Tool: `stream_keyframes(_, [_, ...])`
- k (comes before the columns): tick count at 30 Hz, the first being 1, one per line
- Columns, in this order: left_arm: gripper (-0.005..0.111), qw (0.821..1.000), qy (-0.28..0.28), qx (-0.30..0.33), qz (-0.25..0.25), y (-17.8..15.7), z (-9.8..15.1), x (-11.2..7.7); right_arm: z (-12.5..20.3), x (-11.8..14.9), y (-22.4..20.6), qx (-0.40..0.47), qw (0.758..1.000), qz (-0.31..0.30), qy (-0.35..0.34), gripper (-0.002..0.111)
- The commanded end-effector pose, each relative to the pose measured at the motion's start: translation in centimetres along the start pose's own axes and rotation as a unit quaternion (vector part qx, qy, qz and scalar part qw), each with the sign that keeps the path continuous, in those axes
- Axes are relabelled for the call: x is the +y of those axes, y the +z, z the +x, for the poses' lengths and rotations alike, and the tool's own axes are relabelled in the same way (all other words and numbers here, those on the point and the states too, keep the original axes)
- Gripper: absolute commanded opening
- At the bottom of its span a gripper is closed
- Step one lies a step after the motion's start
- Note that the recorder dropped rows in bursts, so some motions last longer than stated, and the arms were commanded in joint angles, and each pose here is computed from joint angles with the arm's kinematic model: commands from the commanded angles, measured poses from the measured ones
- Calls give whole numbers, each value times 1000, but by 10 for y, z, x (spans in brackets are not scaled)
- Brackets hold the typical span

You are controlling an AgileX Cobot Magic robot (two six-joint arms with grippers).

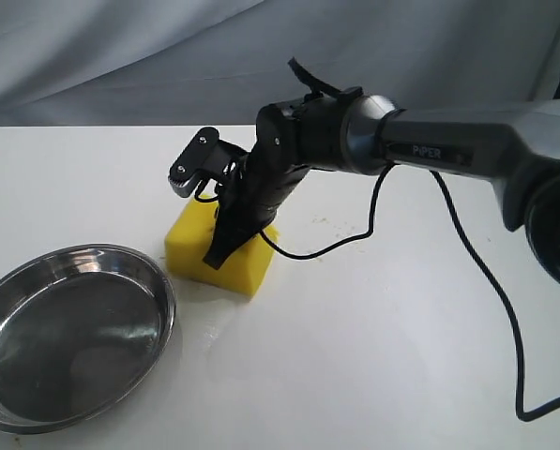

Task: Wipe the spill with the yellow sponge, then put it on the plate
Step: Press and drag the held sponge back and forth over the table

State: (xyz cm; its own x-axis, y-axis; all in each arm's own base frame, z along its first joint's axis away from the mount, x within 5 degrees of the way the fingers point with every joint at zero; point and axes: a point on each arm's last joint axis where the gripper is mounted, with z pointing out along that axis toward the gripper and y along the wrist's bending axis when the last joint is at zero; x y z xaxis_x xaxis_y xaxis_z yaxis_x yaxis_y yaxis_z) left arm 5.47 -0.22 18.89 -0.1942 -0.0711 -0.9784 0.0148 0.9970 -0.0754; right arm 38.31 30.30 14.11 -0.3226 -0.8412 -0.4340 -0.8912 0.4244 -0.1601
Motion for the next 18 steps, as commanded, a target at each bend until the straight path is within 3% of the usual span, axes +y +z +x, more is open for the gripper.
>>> stream_keyframes(1, [0,1000,-2,-2,2,0,1,0,18,-14,8,63,996,55,2,0])
stream_keyframes(11, [0,1000,-2,-2,2,0,1,0,36,-44,3,110,986,125,15,0])
stream_keyframes(14, [0,1000,-2,-2,2,0,1,0,36,-41,4,104,988,112,36,0])
stream_keyframes(18, [0,1000,-2,-2,2,0,1,0,22,-17,8,74,996,52,16,0])
